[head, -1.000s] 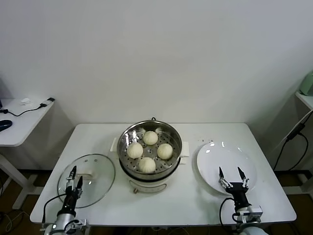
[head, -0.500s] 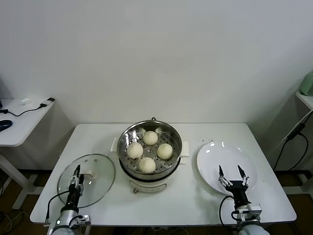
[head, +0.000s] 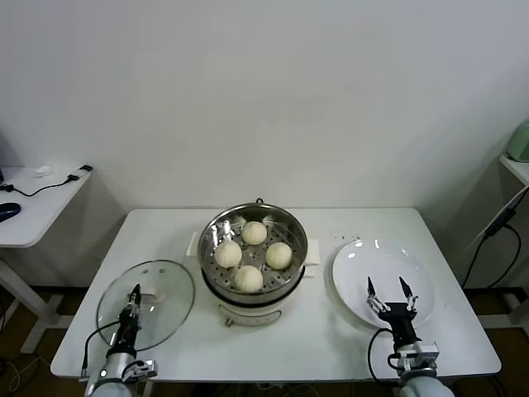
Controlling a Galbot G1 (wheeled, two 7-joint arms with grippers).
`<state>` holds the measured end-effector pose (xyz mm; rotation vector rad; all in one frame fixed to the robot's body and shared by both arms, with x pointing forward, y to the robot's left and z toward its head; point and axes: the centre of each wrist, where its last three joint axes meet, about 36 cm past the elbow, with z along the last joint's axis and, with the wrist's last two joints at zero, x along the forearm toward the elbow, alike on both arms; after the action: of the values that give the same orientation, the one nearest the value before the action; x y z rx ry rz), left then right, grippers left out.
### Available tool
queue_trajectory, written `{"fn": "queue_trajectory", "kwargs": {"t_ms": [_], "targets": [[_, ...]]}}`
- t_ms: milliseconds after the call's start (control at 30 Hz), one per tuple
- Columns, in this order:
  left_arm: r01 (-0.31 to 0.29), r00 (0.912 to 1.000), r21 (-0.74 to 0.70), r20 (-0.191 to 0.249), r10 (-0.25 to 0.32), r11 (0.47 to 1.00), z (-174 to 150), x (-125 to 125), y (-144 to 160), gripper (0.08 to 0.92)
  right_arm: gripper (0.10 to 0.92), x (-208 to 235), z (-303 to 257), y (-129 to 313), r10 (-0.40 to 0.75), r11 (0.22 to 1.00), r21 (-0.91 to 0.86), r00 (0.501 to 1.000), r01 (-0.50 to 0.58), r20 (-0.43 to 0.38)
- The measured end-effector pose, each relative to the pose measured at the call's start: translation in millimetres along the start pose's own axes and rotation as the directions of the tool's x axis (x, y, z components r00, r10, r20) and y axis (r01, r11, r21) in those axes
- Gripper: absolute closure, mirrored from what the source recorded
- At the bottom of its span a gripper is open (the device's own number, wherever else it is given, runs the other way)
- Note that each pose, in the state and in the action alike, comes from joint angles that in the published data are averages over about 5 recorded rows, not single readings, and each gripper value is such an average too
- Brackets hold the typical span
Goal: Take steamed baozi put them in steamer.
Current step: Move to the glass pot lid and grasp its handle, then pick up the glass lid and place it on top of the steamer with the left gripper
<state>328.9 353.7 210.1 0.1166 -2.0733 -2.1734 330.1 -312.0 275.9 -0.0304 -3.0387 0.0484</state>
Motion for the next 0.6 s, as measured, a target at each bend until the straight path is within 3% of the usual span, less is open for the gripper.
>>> {"fn": "queue_trajectory", "kwargs": {"t_ms": [100, 300, 600], "targets": [[0.003, 1.0000, 0.005, -0.004, -0.003, 1.000, 1.3, 0.2, 2.1, 0.863, 0.200, 0.8, 0.1, -0.1, 0.000, 1.000, 0.001, 1.000, 0.000, 0.000], [0.025, 0.9994, 0.021, -0.022, -0.025, 0.999, 9.7, -0.5, 22.1, 0.867, 0.200, 2.9, -3.5, -3.5, 0.001, 1.000, 0.007, 1.000, -0.001, 0.005], [0.080, 0.9945, 0.057, -0.072, -0.076, 0.995, 36.7, -9.3, 95.0, 0.867, 0.200, 5.0, -10.3, -8.8, 0.015, 0.999, 0.033, 1.000, -0.015, 0.004]]}}
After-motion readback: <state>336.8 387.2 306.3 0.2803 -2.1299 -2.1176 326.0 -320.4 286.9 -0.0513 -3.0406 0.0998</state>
